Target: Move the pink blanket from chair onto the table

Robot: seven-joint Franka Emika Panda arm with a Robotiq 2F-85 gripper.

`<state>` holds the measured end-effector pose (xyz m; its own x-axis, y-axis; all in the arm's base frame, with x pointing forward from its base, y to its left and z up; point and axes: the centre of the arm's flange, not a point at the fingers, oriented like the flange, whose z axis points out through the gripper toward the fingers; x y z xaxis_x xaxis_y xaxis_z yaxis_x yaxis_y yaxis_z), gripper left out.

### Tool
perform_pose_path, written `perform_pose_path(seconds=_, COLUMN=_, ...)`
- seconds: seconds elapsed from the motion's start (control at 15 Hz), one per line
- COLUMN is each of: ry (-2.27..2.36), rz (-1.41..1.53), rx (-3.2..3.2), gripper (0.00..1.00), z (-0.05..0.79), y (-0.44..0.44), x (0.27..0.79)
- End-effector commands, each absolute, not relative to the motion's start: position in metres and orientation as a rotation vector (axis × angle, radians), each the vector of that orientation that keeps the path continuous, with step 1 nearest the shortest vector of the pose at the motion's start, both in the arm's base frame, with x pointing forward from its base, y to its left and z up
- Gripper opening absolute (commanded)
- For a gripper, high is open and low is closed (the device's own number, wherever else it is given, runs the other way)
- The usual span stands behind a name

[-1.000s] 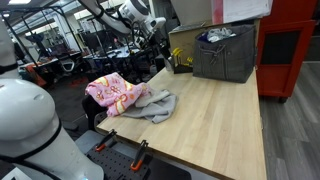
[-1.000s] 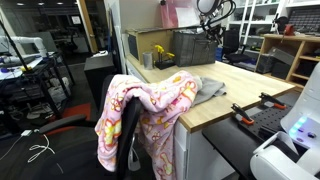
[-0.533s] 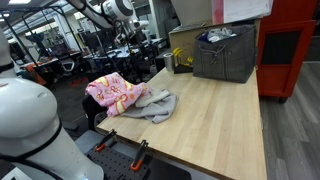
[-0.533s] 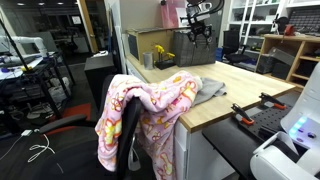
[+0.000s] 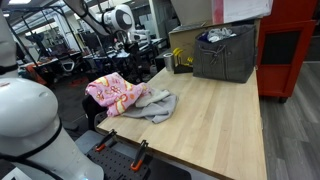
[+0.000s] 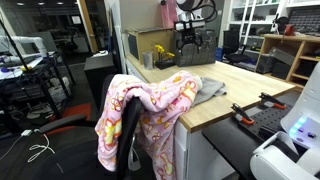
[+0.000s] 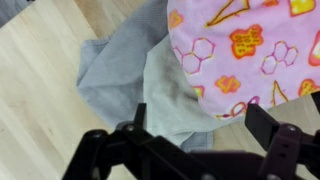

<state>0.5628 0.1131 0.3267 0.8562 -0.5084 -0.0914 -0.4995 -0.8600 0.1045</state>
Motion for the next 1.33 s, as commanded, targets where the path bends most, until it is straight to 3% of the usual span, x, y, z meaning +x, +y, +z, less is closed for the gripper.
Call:
perform_pose_path(seconds=0.0, ry=-0.555, rz=-0.221, rx=3.059, gripper=1.0, z=0.296, y=0.101, x=0.57)
perform_pose_path(seconds=0.6, ry=-0.138, rz=-0.481, rx=3.197, gripper=1.0, z=0.225, y=0.104, x=0.56)
perform_pose_path(seconds=1.13, ry=-0.157, rz=-0.669, rx=3.229, gripper=1.0, z=0.161, y=0.1, x=0.552)
perform_pose_path(seconds=1.2, ry=-0.165, rz=-0.689, rx=3.236, gripper=0.95, z=0.155, y=0.101, x=0.55)
perform_pose_path(seconds=1.27, ry=-0.177, rz=-0.709, rx=3.247, gripper=0.74, z=0.15, y=0.103, x=0.548)
